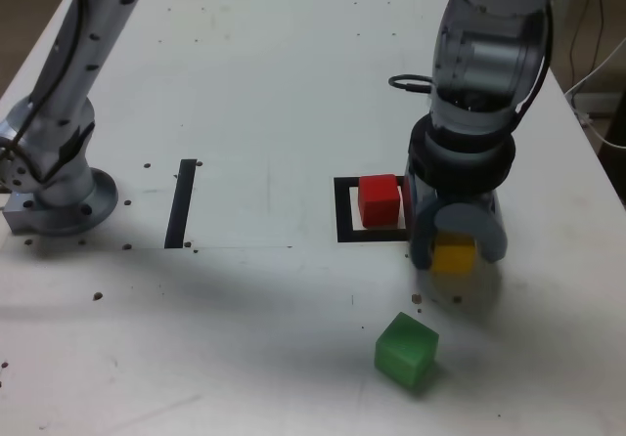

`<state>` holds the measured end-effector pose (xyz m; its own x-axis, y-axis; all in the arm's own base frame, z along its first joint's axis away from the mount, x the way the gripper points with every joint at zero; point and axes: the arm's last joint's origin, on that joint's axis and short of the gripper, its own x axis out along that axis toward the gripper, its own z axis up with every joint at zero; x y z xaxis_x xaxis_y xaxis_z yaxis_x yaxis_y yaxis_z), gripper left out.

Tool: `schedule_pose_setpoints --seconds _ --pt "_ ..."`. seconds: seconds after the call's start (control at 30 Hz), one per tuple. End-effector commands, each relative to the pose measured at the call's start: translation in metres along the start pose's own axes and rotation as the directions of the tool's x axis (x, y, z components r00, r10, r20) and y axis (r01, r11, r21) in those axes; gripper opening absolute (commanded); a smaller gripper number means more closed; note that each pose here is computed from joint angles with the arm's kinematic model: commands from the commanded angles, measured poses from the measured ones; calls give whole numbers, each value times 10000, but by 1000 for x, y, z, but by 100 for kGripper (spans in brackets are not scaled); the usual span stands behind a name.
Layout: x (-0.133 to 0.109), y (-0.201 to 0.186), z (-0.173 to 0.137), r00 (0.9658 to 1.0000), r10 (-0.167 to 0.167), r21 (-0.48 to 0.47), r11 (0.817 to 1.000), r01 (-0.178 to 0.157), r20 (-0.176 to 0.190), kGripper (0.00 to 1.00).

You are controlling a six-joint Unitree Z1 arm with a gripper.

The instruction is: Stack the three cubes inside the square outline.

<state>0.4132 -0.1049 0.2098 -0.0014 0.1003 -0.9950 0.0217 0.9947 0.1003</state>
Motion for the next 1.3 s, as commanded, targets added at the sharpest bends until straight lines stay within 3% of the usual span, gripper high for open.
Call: schedule_pose_setpoints --seconds 0.0,0.47,0.8,0.97,1.27 --pt "-5 1 -1 9998 -50 -115 9999 52 196 18" --pt "-24 2 -11 9989 -275 -132 9995 280 379 12" --pt "-85 16 -47 9953 -389 34 9992 388 892 12" --pt "-94 26 -62 9982 -221 -76 9997 225 565 12" --pt "-77 43 -67 10000 -21 -507 9987 21 -3 12"
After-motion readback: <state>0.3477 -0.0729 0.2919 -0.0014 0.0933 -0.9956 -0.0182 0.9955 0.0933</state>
